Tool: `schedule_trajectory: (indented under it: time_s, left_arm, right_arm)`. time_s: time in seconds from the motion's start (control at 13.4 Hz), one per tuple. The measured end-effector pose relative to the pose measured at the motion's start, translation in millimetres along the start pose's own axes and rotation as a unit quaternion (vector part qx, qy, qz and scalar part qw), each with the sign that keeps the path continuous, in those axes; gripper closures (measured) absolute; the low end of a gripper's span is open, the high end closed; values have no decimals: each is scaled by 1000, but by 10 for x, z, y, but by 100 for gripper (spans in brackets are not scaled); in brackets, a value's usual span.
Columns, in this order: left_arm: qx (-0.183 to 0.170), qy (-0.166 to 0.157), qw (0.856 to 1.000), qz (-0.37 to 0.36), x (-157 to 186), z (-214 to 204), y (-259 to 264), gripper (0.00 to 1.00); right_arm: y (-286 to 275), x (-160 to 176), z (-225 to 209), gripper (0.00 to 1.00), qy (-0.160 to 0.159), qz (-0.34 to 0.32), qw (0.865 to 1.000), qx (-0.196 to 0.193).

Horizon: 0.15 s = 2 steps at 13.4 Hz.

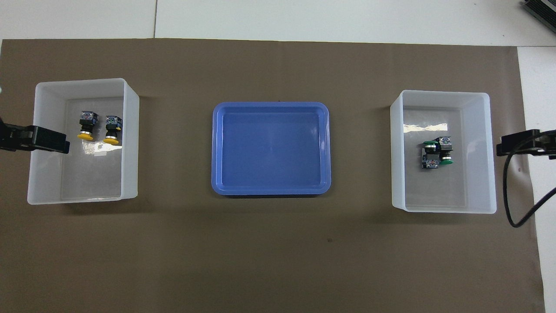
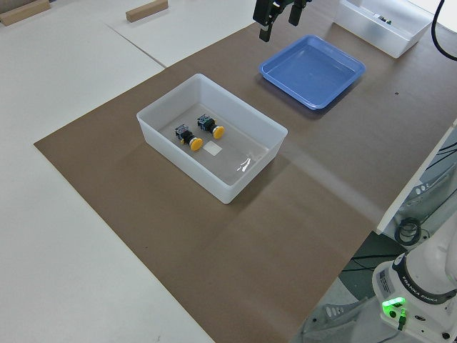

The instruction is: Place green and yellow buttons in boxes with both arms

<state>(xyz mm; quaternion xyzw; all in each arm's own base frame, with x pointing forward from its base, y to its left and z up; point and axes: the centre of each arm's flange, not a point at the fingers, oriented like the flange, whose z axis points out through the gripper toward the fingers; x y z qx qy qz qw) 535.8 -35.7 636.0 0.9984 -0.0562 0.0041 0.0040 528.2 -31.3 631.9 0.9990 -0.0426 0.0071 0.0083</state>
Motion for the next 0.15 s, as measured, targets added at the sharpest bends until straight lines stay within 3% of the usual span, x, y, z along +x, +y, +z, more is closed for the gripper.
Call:
schedule_trajectory:
  time_s: [0.15]
  left_arm:
    - [1,0,1000,0,-1,-3,2,0]
  right_arm:
    - [-1,0,3,0,0,0,1000,0]
